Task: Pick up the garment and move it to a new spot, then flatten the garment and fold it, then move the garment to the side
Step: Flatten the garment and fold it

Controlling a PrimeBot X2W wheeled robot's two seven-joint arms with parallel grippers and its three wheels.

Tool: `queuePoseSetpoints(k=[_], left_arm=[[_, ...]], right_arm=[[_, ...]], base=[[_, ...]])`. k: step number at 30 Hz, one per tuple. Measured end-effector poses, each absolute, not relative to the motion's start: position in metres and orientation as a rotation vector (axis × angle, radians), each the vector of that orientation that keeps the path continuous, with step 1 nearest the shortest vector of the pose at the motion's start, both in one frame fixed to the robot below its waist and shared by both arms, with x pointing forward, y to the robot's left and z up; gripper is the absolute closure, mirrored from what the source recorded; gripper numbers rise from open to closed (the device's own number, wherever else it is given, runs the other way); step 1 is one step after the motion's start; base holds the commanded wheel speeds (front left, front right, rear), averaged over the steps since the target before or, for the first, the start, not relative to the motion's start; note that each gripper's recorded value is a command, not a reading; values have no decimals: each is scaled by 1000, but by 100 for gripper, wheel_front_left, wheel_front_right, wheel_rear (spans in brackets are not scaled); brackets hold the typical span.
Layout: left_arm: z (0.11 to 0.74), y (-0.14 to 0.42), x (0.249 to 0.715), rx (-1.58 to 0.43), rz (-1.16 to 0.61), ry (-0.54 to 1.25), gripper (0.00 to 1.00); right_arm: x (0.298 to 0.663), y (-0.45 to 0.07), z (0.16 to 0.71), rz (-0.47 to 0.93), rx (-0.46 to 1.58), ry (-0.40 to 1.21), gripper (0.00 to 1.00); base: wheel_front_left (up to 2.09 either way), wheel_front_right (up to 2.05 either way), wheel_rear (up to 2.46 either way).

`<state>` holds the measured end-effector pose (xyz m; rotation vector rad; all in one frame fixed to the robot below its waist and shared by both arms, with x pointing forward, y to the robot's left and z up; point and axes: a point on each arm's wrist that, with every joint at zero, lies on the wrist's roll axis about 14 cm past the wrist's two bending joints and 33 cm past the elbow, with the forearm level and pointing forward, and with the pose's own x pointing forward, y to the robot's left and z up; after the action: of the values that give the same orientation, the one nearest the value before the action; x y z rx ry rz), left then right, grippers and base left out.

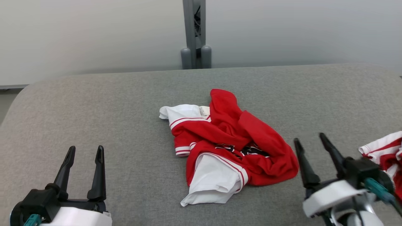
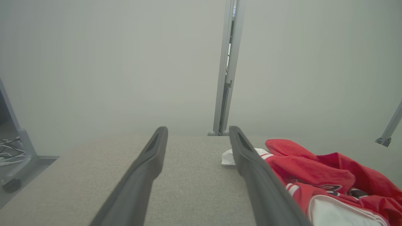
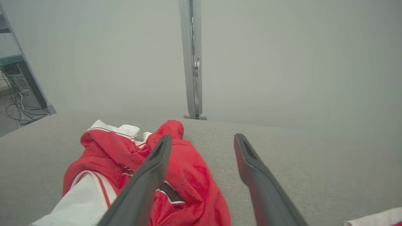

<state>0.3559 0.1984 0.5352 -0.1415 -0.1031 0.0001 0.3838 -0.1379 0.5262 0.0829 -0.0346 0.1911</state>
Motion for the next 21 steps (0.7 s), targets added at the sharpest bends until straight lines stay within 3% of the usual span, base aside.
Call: queuePoseSetpoints(k=[9,19,20,21], left_arm=[[533,206,348,-154,35,-107,0],[519,217,345,-160,79,-77,0],[519,218,347,-159,80,-79,0],[519,217,348,-159,77,-81,0]], right_arm=[[421,-61,490,426,-3,113,0],[455,-35,457,510,-78,222,0],[458,-34,456,511,-81,227,16],[461,-34,454,510,-83,233,57]], base=[[0,0,0],[0,0,0],[0,0,0],[0,0,0]])
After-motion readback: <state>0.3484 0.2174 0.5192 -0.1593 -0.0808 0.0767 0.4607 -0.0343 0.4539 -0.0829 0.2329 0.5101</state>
